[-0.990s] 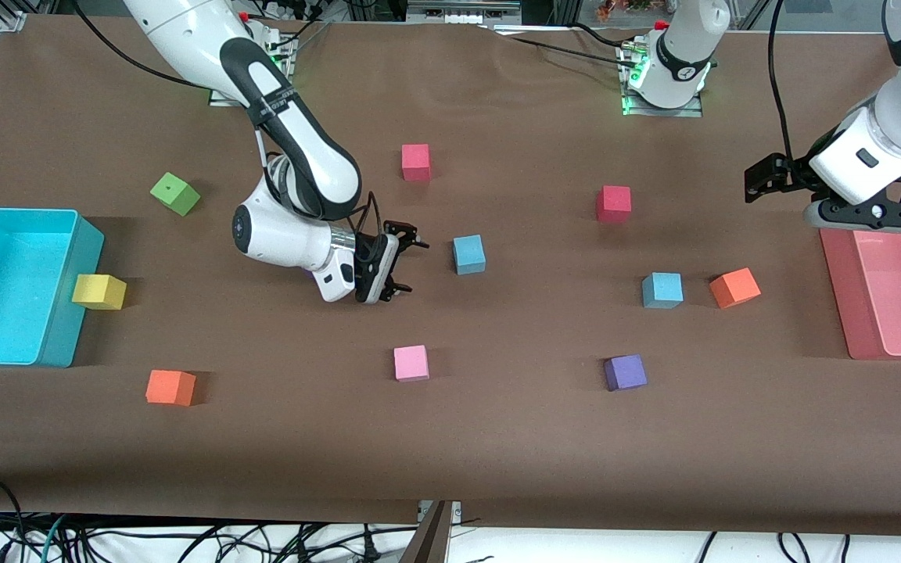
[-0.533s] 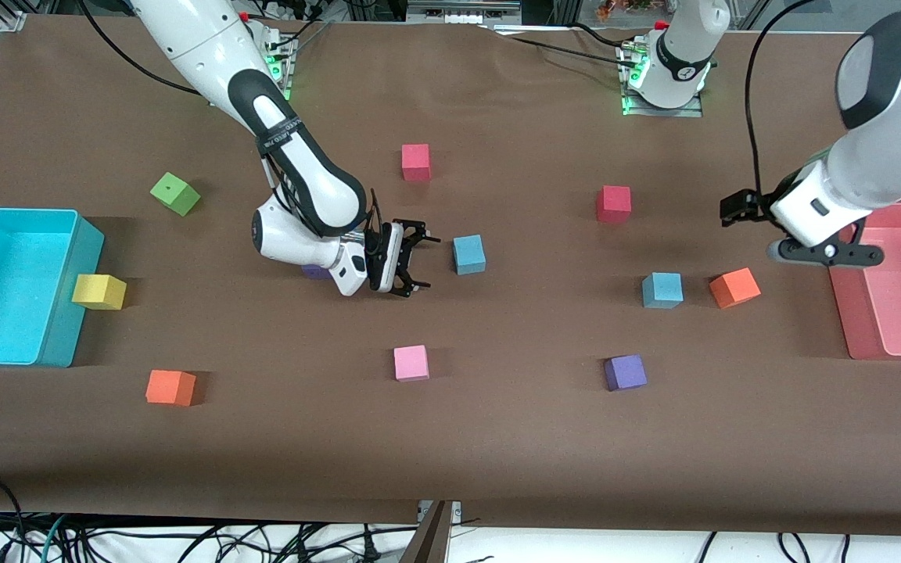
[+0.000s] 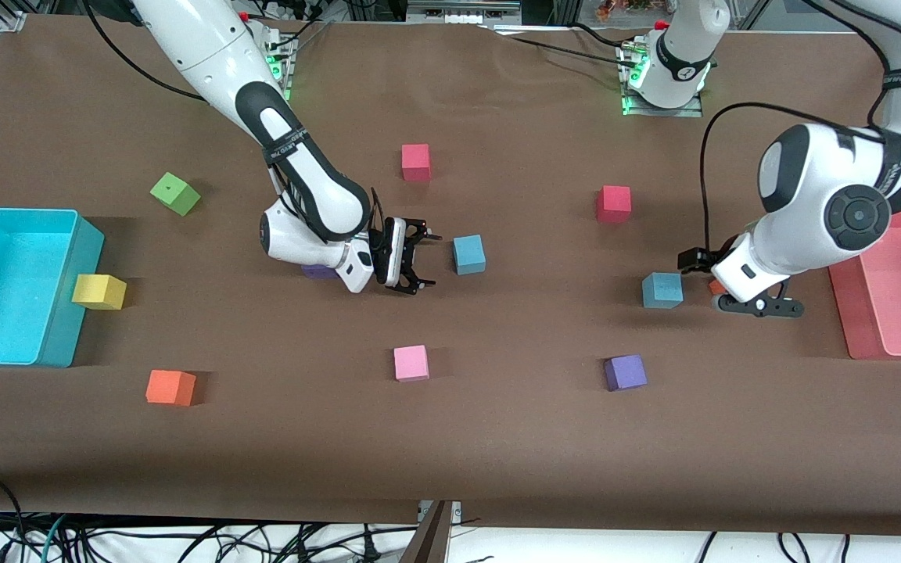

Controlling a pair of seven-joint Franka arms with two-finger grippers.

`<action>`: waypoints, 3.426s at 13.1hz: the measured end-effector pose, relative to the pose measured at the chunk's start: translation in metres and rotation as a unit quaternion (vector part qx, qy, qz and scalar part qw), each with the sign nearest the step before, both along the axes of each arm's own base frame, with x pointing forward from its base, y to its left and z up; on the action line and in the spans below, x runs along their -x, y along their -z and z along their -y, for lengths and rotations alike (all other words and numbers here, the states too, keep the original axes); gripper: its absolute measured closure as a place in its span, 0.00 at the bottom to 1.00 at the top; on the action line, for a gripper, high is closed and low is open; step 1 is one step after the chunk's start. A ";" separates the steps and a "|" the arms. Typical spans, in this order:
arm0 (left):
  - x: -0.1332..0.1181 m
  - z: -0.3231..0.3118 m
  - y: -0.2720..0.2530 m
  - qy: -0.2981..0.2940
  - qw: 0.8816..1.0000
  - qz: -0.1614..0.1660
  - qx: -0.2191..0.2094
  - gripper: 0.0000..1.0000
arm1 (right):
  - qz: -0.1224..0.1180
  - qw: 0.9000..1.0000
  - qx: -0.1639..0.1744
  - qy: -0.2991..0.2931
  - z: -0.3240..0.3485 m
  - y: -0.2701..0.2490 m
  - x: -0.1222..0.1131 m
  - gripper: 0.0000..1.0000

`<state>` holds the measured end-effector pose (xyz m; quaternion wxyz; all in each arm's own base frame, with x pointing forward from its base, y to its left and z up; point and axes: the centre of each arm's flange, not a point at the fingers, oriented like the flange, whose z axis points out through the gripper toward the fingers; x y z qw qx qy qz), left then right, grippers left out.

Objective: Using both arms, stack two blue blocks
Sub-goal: 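Grasp the second light-blue cube with the left gripper and lift it, then carry the held cube over the first cube and lower it on top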

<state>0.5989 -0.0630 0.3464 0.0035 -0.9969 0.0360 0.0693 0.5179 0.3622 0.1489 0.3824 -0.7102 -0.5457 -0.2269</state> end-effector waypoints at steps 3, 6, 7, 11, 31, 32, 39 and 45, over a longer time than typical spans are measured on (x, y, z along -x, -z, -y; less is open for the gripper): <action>0.007 0.000 0.060 0.000 0.999 0.034 0.004 0.00 | 0.000 1.000 -0.003 -0.005 -0.004 0.007 0.002 0.00; 0.022 -0.001 0.096 0.000 0.999 0.036 0.005 0.00 | 0.002 1.000 -0.006 -0.007 -0.004 0.007 0.001 0.00; 0.027 -0.001 0.100 0.000 0.999 0.032 0.004 0.00 | 0.004 1.000 -0.007 -0.009 -0.004 0.007 0.001 0.00; 0.040 0.010 0.123 -0.017 0.999 0.024 0.021 0.00 | 0.006 1.000 -0.009 -0.013 -0.005 0.008 0.002 0.00; 0.040 0.080 0.043 -0.011 0.998 0.044 0.034 0.46 | 0.003 1.000 -0.017 -0.018 -0.004 0.007 0.001 0.00; 0.045 0.108 0.026 -0.017 0.998 0.040 0.039 0.46 | 0.003 1.000 -0.017 -0.018 -0.004 0.007 0.001 0.00; 0.113 0.308 -0.010 -0.104 0.993 0.005 0.057 0.46 | 0.003 1.000 -0.018 -0.018 -0.003 0.007 0.000 0.00; 0.139 0.394 0.046 -0.111 0.992 -0.021 0.050 0.46 | 0.002 1.000 -0.021 -0.020 -0.003 0.007 0.000 0.00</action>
